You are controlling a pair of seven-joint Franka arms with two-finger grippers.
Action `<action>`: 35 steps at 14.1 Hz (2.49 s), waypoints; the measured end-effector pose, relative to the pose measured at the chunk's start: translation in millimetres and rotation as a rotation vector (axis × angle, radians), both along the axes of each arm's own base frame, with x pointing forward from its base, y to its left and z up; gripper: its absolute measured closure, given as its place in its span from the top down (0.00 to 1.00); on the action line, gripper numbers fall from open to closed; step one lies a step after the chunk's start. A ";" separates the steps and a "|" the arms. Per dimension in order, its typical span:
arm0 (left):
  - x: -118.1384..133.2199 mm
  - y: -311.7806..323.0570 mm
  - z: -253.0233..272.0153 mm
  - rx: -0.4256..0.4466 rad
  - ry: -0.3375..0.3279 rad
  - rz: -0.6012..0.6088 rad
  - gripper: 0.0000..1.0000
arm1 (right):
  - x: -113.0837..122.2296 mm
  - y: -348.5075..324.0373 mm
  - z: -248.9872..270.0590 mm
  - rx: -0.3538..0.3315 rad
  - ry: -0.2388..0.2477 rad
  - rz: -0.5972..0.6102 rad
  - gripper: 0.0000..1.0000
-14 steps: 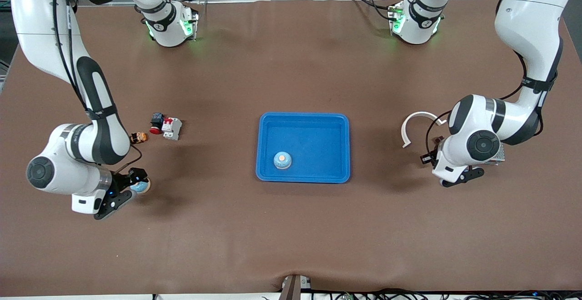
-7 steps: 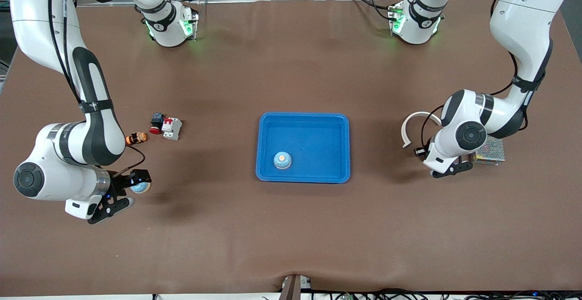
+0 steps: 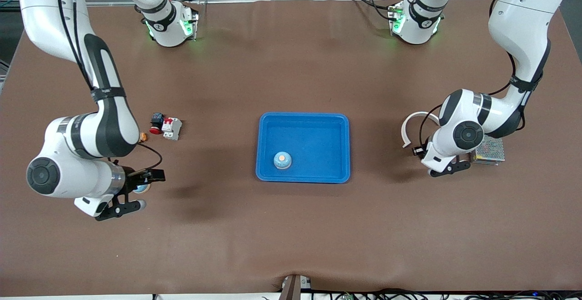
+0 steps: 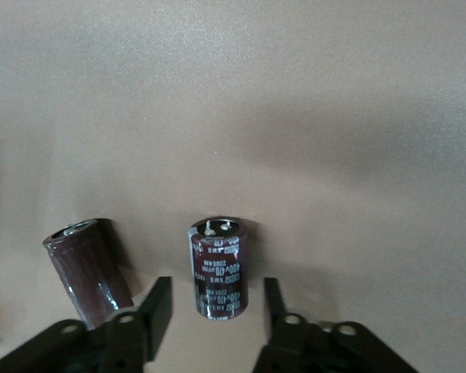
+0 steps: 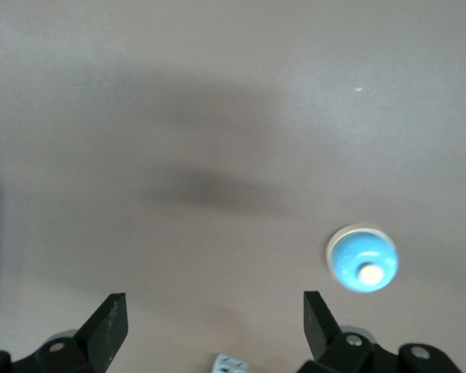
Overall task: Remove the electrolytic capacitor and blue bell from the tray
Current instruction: 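Place the capacitor with the left gripper while the right gripper places the bell, then reach the right gripper to the other bell while the left gripper withdraws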
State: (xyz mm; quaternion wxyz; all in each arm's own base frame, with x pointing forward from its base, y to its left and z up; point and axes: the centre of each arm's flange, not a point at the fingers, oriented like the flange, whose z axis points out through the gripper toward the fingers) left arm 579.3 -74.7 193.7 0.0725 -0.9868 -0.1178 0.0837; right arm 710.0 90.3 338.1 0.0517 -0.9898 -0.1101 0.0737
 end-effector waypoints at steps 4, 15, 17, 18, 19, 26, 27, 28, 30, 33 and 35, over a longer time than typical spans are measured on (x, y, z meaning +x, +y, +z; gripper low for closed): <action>10.8 -21.1 16.2 -0.022 -0.044 -0.016 0.98 | -8.9 44.6 16.0 -0.021 0.002 -0.084 1.00; 69.5 -40.1 156.2 0.005 -0.136 -0.027 1.00 | -67.0 242.2 30.5 -0.062 -0.038 -0.453 1.00; 78.5 -36.6 188.8 0.004 -0.142 -0.027 1.00 | -77.8 272.7 32.5 -0.040 -0.068 -0.492 1.00; 81.0 -34.4 204.2 0.006 -0.142 -0.020 1.00 | -82.8 284.8 31.4 -0.032 -0.077 -0.505 1.00; 82.7 -32.2 219.0 0.006 -0.144 -0.014 1.00 | -86.7 294.8 28.9 -0.026 -0.083 -0.517 1.00; 64.2 -25.8 330.8 -0.020 -0.212 0.019 1.00 | -100.5 336.0 2.1 0.010 -0.114 -0.592 1.00; 59.1 -21.4 344.4 -0.024 -0.207 0.034 1.00 | -102.6 341.2 -2.8 0.014 -0.116 -0.596 1.00; 54.2 -14.6 356.0 -0.031 -0.192 0.054 1.00 | -105.2 345.6 -8.3 0.011 -0.114 -0.594 1.00; 47.5 1.2 372.3 -0.046 -0.157 0.091 1.00 | -108.9 352.5 -18.8 0.009 -0.112 -0.590 1.00; 40.7 16.3 394.6 -0.046 -0.122 0.122 1.00 | -110.4 355.9 -38.2 -0.001 -0.106 -0.590 1.00; 38.6 19.1 403.9 -0.046 -0.120 0.128 1.00 | -111.4 357.1 -54.4 -0.013 -0.098 -0.588 1.00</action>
